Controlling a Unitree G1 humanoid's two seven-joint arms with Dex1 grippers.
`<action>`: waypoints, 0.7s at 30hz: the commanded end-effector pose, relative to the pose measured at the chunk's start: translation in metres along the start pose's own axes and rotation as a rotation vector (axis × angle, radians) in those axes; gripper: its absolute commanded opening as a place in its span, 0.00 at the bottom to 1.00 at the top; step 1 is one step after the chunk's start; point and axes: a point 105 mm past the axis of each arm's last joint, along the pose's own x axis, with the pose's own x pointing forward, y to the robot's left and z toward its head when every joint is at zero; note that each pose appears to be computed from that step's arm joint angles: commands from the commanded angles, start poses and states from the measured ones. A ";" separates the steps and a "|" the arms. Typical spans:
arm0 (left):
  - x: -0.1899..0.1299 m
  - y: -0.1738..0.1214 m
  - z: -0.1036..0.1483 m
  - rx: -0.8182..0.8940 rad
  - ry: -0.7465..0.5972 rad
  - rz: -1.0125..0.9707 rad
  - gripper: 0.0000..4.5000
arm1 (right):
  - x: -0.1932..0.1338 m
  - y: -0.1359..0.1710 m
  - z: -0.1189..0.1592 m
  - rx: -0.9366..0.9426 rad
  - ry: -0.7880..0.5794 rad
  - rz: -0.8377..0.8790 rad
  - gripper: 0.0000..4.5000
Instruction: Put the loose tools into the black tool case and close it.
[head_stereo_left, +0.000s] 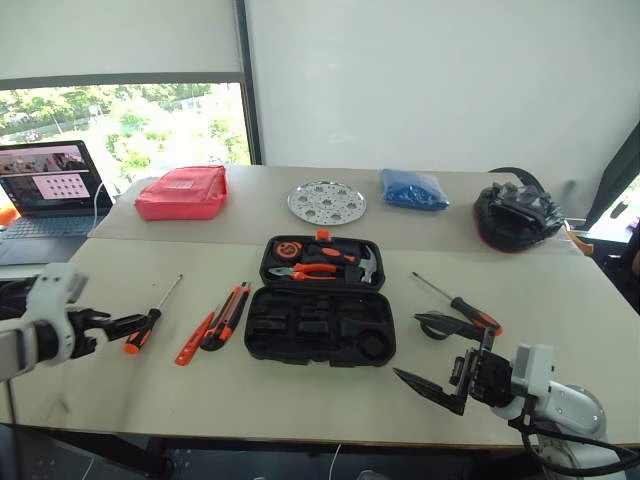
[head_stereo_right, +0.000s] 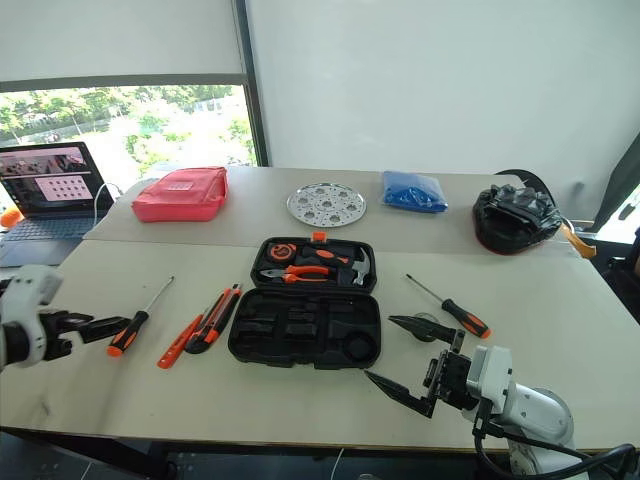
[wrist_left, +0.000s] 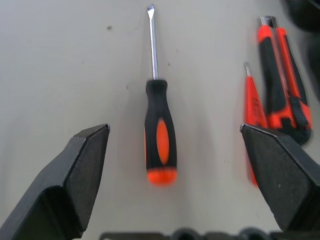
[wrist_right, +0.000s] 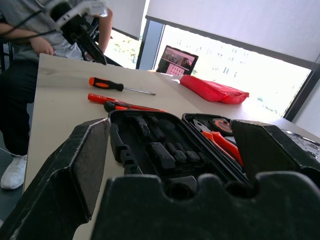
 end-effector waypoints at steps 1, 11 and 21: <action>0.014 0.002 -0.002 0.027 0.061 0.037 1.00 | 0.001 -0.002 0.004 -0.022 -0.010 -0.007 0.99; 0.022 0.005 -0.012 0.044 0.141 0.041 0.29 | -0.005 -0.007 0.002 -0.036 0.009 -0.042 1.00; -0.003 -0.100 0.098 0.534 -0.528 -0.608 0.18 | -0.031 -0.016 0.005 -0.080 0.087 -0.132 1.00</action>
